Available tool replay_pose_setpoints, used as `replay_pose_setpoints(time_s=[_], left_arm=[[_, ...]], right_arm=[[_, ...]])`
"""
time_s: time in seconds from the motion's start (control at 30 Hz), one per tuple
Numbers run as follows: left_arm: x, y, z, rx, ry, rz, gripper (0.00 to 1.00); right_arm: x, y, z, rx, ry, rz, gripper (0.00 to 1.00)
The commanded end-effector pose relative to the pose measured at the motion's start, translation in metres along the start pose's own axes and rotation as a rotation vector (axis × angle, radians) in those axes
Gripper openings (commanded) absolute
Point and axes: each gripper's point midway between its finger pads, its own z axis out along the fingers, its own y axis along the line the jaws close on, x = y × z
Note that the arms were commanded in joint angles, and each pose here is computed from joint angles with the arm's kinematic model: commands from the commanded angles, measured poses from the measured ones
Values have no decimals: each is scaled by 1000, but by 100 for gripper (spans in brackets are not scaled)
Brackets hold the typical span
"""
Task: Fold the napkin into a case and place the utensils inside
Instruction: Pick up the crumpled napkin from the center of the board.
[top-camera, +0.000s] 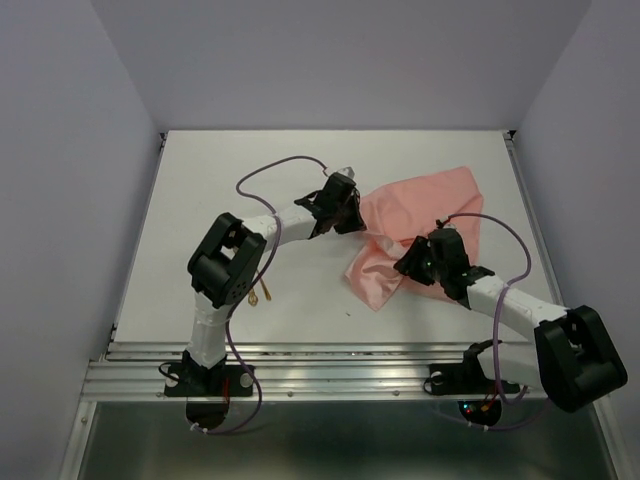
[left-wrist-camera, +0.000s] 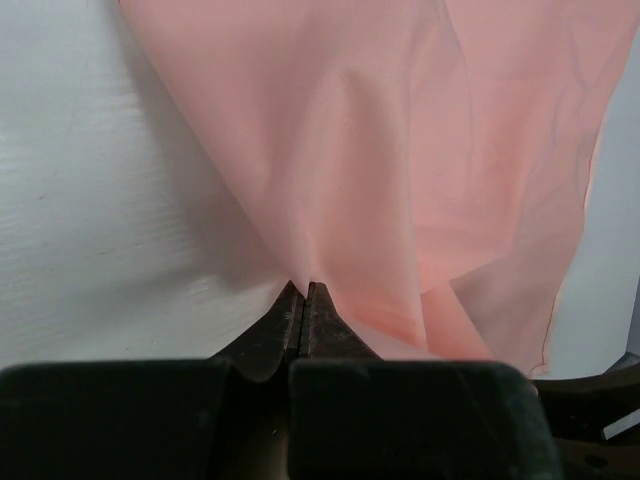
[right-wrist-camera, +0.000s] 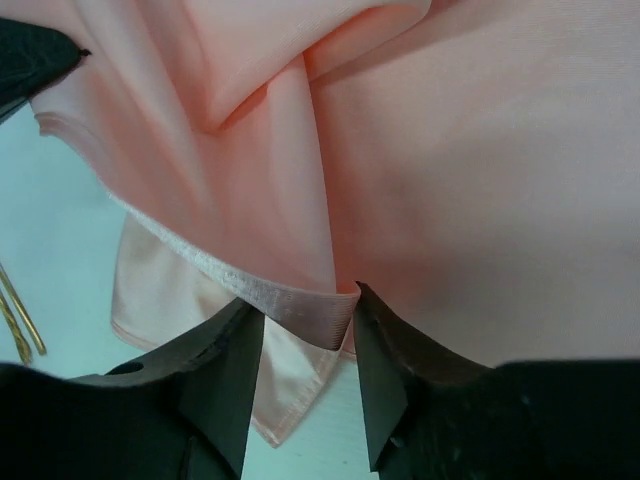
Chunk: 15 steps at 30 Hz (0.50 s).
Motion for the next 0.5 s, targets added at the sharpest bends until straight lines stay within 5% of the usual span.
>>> replay_pose_setpoints(time_s=[0.0,0.17,0.33,0.47], left_arm=[[-38,-25,-24,18,-86,63,0],[-51,-30,-45,21,-107,82,0],[-82,-20,-83,-54,-178,137,0],[-144,0,-113,-104,-288,132,0]], right_arm=[[-40,16,1,17,-144,39,37],[-51,10,1,74,-189,49,1],[-78,9,-6,140,-272,31,1],[-123,34,-13,161,-352,-11,1]])
